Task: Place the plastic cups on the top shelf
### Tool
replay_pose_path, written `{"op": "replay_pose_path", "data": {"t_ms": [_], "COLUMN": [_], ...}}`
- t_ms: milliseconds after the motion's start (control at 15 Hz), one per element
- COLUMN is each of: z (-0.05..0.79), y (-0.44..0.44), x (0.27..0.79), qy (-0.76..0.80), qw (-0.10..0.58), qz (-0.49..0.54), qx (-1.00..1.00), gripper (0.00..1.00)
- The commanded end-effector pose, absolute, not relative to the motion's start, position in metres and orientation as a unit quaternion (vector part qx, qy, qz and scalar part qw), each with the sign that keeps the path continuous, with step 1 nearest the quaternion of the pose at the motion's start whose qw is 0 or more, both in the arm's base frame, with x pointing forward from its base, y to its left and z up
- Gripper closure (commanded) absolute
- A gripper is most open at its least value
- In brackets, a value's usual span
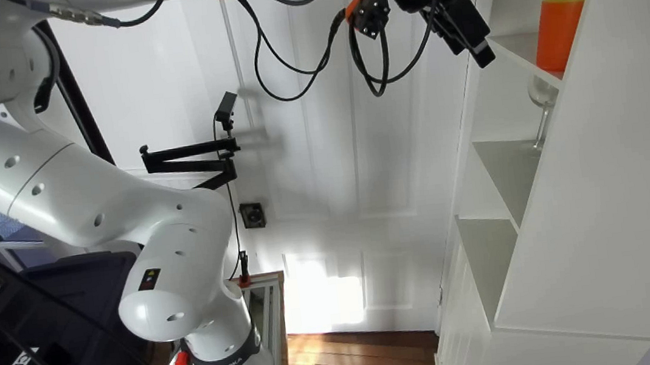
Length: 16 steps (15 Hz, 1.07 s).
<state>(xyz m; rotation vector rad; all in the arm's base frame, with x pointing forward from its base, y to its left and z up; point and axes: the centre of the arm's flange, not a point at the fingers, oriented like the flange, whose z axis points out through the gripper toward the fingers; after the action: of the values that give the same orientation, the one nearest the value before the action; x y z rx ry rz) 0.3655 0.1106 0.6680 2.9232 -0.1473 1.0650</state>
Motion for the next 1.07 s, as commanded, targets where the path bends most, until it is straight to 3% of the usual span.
{"op": "replay_pose_path", "data": {"t_ms": [0,1000], "z": [0.668,0.677], "y": [0.11,0.098], "x": [0.379,0.4], "qy": [-0.071,-0.105], "qw": [0.033,0.035], "qz": [0.352,0.405], "qx": [0.933,0.908], "gripper": [0.0,0.0]}}
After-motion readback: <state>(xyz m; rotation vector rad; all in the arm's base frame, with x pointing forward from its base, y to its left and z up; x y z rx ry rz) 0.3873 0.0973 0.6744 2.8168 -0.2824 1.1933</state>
